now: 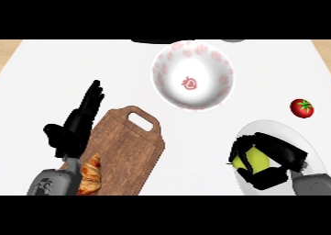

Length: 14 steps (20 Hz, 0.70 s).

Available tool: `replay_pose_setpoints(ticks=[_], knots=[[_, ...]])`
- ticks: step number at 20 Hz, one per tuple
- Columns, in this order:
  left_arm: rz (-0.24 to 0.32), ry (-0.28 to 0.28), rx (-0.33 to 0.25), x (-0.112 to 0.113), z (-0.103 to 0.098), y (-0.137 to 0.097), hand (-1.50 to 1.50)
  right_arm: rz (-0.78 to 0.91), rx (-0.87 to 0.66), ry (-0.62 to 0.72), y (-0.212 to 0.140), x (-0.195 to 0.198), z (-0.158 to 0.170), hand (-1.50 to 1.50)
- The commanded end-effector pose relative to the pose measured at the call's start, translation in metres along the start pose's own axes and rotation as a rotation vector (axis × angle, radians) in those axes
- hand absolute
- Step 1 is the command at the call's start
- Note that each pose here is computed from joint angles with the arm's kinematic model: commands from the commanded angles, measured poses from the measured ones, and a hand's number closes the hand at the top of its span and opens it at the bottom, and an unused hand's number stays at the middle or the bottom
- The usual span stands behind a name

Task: Pick the pear from the plate and place it in the bowl

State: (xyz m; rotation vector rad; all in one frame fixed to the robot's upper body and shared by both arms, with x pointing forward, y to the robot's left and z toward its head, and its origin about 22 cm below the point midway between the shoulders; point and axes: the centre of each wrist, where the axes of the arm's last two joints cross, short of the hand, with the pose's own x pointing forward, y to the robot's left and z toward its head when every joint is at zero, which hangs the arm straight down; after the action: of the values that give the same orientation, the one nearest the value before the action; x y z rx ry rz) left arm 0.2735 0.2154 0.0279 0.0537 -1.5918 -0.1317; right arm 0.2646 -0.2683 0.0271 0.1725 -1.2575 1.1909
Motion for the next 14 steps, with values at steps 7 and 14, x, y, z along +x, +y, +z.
replay_pose_setpoints(ticks=[7,14], knots=[[0.001,0.017,0.023,0.004,-0.002,0.001,0.0,-0.043,-0.012,-0.65,0.082,0.119,-0.046,1.5],[0.01,0.009,0.037,0.005,0.0,-0.006,0.0,0.063,-0.251,-0.801,0.067,0.18,0.005,1.5]])
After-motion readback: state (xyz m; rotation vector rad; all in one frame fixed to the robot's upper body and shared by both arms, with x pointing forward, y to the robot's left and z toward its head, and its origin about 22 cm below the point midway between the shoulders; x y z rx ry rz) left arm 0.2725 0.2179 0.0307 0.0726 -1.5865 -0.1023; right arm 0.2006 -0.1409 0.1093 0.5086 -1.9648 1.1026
